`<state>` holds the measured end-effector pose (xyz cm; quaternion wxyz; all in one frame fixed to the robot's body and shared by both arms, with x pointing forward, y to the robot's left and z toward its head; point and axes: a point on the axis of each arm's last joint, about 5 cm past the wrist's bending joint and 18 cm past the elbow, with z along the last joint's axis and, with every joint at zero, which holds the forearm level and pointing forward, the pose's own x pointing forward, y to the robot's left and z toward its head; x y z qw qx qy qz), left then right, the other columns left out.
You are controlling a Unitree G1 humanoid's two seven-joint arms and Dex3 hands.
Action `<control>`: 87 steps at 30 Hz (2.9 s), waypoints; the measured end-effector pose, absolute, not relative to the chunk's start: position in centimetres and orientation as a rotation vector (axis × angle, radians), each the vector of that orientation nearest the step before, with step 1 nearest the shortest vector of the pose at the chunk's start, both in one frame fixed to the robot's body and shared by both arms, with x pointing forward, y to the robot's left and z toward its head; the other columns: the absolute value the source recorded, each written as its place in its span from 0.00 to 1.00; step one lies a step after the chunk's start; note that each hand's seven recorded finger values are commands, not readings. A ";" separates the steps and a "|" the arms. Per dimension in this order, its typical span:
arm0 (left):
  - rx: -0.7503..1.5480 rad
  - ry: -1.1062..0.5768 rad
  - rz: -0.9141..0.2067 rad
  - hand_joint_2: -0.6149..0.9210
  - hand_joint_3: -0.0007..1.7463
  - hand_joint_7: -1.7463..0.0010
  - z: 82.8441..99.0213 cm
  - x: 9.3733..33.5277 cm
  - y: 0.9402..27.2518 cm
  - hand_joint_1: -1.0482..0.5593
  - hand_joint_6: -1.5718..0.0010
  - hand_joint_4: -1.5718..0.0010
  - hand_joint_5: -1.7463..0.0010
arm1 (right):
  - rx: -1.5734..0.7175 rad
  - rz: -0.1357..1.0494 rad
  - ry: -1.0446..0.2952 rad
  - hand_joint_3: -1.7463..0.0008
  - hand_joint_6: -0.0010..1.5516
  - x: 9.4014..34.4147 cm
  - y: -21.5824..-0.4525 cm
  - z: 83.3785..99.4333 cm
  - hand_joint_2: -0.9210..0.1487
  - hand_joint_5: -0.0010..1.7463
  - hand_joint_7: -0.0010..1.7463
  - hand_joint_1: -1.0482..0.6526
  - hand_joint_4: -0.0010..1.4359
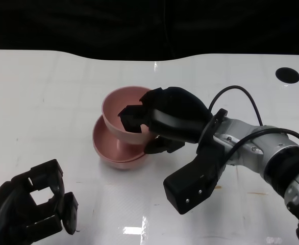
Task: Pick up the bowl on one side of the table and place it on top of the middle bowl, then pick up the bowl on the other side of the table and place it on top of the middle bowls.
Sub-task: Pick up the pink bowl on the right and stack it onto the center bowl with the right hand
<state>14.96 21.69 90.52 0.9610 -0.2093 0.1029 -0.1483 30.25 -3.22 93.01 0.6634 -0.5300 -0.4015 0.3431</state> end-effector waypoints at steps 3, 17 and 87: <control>-0.424 0.208 -0.299 1.00 0.80 0.00 90.5 15.0 21.7 0.81 0.45 0.34 0.00 | -1.206 0.777 -0.899 0.83 0.37 30.3 -3.2 93.0 0.02 1.00 1.00 0.43 0.59; -0.423 0.208 -0.297 1.00 0.79 0.00 90.5 15.0 21.5 0.81 0.45 0.33 0.00 | -1.235 0.808 -0.900 0.86 0.37 30.0 -2.7 92.4 0.00 1.00 1.00 0.44 0.60; -0.414 0.201 -0.301 0.99 0.79 0.00 90.3 14.9 21.2 0.82 0.44 0.33 0.00 | -1.465 0.955 -0.633 0.67 0.00 29.8 -0.7 91.6 0.00 0.00 0.00 0.03 0.00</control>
